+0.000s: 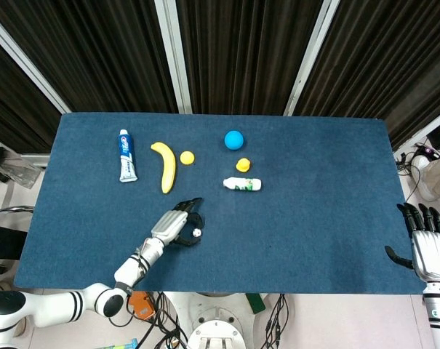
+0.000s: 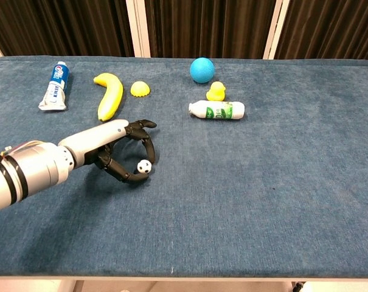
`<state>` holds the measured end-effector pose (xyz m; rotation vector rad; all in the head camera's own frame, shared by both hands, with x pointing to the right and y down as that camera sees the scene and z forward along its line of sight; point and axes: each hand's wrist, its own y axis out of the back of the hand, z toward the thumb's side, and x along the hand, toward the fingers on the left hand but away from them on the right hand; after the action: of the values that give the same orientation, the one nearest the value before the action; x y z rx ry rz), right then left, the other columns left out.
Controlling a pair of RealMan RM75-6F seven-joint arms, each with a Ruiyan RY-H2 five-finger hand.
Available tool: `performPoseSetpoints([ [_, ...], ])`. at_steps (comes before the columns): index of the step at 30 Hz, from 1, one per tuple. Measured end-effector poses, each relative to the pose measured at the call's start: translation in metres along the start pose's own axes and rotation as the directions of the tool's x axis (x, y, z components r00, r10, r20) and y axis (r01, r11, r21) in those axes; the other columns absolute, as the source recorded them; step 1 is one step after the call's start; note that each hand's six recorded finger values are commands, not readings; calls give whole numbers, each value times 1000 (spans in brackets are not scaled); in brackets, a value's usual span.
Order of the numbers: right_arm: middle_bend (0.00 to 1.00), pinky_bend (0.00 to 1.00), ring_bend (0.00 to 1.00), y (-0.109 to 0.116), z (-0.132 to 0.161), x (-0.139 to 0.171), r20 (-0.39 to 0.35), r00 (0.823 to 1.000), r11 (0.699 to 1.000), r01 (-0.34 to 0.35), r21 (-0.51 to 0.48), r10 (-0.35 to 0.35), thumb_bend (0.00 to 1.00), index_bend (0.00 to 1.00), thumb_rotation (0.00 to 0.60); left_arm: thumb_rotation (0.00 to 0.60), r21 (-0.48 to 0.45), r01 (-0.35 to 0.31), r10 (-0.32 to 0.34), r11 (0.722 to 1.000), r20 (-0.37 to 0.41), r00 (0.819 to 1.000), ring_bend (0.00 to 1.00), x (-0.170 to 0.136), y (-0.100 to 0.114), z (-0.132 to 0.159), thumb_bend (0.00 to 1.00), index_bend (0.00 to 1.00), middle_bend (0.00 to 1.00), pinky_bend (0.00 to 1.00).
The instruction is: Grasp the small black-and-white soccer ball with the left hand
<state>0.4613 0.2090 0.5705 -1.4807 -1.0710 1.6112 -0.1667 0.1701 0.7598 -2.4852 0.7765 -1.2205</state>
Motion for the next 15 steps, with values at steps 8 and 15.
performPoseSetpoints([
  [8, 157, 0, 71, 0, 0, 0, 1, 1000, 1000, -1, -1, 1, 350, 167, 600, 600, -4, 10, -10, 1000, -7, 1000, 0, -1, 3, -2, 301, 554, 4, 67],
  [15, 157, 0, 70, 0, 0, 0, 0, 1000, 1000, -1, -3, 1, 350, 167, 600, 600, 10, 18, -19, 1000, 1, 1000, 0, -3, 6, 1, 321, 565, 10, 67],
])
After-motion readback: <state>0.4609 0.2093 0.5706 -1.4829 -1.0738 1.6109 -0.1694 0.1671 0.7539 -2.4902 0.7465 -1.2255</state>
